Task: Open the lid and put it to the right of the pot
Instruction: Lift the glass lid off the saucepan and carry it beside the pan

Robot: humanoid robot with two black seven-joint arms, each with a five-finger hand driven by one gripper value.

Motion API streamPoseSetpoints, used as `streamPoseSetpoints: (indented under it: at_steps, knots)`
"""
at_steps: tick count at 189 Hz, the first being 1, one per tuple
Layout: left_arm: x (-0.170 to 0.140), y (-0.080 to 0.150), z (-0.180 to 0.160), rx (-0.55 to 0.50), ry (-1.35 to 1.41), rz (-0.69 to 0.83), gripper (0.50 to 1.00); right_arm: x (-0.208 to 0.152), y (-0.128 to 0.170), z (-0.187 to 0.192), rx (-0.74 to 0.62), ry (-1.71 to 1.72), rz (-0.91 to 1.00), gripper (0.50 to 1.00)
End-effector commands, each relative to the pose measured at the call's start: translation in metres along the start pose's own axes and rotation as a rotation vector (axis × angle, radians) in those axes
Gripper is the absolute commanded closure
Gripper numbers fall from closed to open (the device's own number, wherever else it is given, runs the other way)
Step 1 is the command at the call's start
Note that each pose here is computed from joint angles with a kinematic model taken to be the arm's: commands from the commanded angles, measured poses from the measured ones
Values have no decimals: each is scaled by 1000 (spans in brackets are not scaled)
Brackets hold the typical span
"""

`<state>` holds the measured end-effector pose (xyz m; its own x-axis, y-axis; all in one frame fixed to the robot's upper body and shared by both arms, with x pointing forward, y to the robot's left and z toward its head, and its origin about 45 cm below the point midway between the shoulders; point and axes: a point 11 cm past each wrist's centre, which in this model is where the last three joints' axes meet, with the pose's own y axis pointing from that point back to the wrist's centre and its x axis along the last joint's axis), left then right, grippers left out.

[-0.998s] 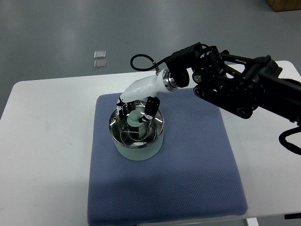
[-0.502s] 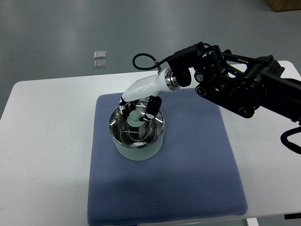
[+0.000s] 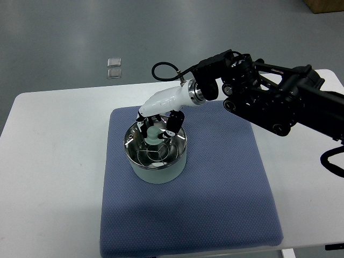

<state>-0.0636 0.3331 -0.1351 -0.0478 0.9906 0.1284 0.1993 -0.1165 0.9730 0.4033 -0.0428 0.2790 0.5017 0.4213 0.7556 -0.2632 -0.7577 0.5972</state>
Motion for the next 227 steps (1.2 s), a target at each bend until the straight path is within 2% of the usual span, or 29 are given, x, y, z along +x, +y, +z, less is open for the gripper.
streamPoseSetpoints:
  at_steps: [1,227]
  knots:
    - [0,0,0,0,0,-1,500,0,1,1,0,-4,2,991]
    - [0,0,1,-1,0,0,500,1,1,-3,36,-26,18,1000]
